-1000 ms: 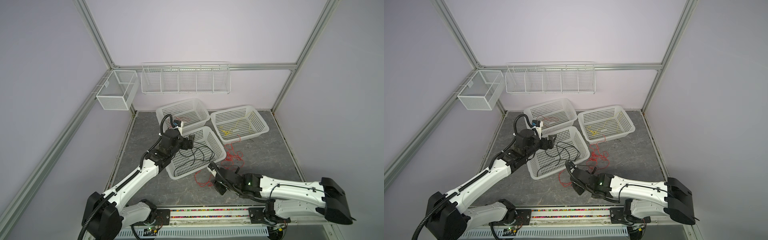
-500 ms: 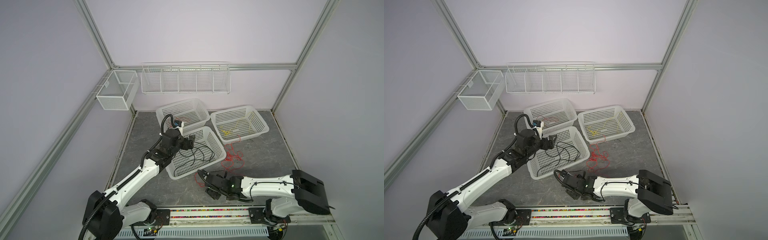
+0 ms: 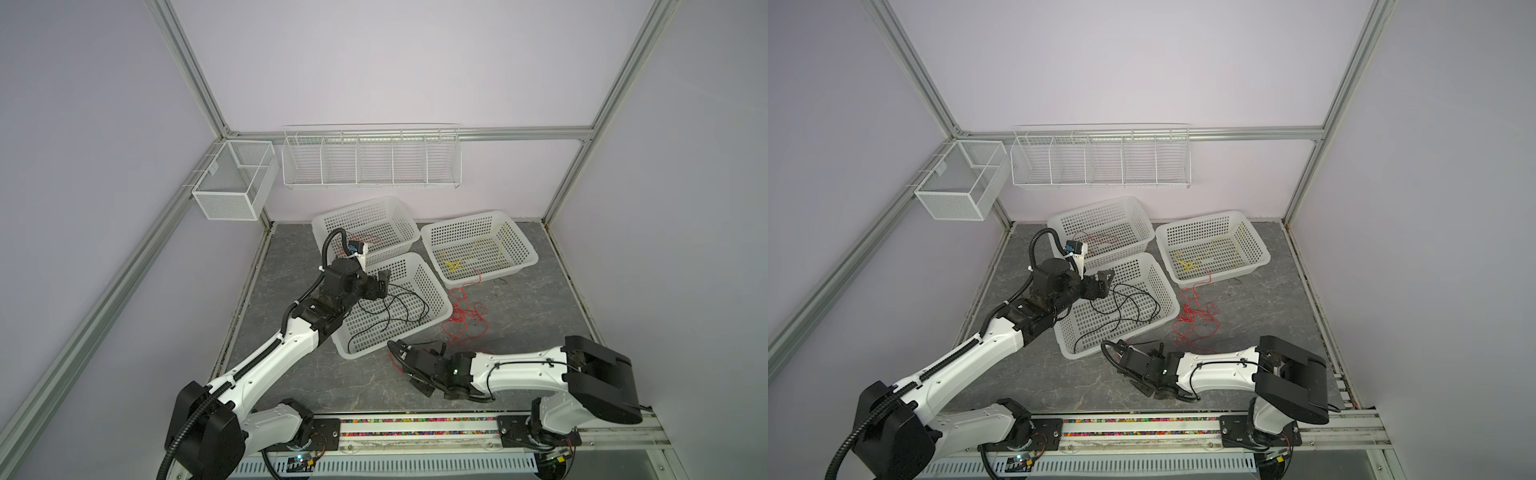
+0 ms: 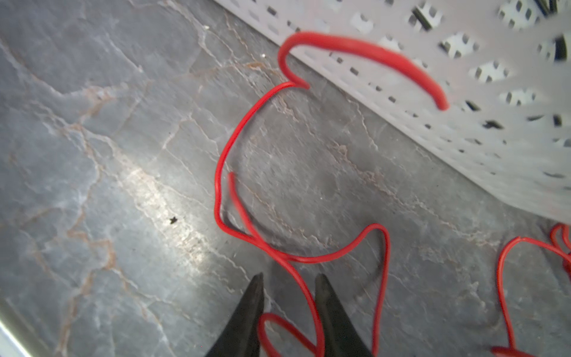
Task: Untangle the cables
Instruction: 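Grasp the red wire with the right gripper and lift it toward the left gripper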
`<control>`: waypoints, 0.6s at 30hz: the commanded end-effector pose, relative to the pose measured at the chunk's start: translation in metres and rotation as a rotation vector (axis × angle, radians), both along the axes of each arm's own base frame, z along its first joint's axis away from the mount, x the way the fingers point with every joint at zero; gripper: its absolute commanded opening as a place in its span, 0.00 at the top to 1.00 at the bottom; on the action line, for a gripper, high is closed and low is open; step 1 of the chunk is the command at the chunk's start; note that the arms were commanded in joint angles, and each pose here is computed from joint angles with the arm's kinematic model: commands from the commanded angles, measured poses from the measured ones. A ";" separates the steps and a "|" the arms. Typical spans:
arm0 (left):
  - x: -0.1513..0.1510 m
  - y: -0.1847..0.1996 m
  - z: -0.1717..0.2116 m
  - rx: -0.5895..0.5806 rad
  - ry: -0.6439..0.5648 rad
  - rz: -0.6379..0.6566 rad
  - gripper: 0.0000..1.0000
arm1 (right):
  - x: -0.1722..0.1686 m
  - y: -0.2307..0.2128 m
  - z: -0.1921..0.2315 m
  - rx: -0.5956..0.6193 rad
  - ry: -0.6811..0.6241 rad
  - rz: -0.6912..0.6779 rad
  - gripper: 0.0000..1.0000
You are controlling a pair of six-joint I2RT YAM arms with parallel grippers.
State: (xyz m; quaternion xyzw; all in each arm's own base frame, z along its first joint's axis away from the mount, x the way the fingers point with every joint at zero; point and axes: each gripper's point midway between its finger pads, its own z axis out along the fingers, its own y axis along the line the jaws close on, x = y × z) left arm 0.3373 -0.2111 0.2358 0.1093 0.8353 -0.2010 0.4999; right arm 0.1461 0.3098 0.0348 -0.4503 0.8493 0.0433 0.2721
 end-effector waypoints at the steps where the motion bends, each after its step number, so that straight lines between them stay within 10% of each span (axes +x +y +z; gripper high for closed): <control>1: -0.001 -0.002 0.000 -0.002 0.001 -0.010 0.07 | 0.002 0.004 0.006 0.003 -0.012 0.009 0.78; 5: -0.001 -0.001 0.002 -0.004 -0.003 -0.010 0.07 | -0.004 0.002 0.011 -0.013 -0.005 0.071 0.93; 18: -0.003 -0.007 0.008 -0.041 -0.018 -0.036 0.07 | -0.012 -0.039 0.113 0.187 -0.118 0.111 0.94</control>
